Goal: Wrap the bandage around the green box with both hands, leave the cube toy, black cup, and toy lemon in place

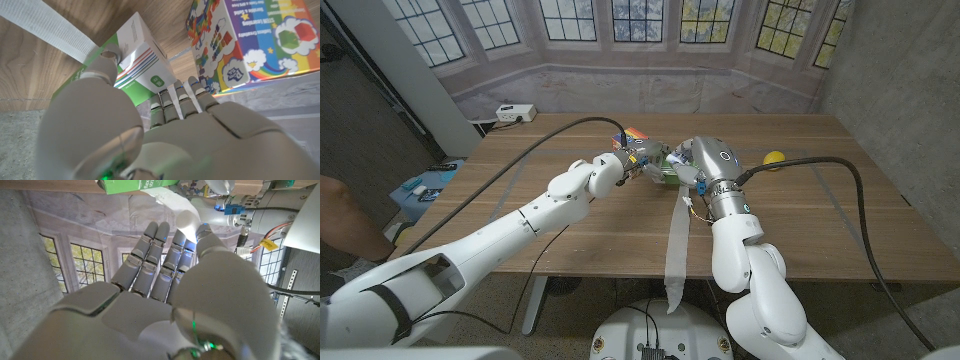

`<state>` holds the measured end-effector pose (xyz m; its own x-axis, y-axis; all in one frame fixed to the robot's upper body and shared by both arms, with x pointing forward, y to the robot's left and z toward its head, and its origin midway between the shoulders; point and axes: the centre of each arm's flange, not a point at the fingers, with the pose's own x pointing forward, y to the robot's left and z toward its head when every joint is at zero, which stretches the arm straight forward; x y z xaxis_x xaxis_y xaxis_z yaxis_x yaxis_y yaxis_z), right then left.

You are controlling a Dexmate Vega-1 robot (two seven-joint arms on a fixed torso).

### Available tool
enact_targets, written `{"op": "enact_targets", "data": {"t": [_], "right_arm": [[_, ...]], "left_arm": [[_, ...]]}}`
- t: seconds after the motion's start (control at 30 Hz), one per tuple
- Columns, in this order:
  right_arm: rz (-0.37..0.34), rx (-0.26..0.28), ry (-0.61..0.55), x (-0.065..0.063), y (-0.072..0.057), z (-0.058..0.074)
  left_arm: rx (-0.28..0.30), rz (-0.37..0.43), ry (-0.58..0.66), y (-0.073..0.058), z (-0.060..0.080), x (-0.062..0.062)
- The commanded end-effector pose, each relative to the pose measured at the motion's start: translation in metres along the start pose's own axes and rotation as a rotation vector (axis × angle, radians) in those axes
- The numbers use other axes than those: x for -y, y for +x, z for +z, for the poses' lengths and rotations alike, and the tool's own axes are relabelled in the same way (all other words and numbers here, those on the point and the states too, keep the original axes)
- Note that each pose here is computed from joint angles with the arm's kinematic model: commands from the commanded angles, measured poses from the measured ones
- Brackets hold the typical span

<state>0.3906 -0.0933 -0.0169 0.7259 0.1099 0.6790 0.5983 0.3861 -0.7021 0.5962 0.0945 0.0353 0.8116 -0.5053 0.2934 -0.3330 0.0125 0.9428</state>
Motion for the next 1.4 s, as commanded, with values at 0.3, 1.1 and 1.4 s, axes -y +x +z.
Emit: {"op": "enact_targets", "data": {"t": [0.3, 1.1, 1.4], "right_arm": [[0.095, -0.072, 0.041, -0.005, -0.025, -0.006], [0.18, -0.168, 0.11, -0.015, -0.042, -0.02], [0.214, -0.207, 0.173, -0.019, -0.046, -0.031]], "left_arm": [[0.019, 0.019, -0.011, 0.012, 0.0, -0.007], [0.044, 0.066, 0.006, 0.022, 0.007, -0.028], [0.047, 0.08, 0.016, 0.021, 0.01, -0.035]]}}
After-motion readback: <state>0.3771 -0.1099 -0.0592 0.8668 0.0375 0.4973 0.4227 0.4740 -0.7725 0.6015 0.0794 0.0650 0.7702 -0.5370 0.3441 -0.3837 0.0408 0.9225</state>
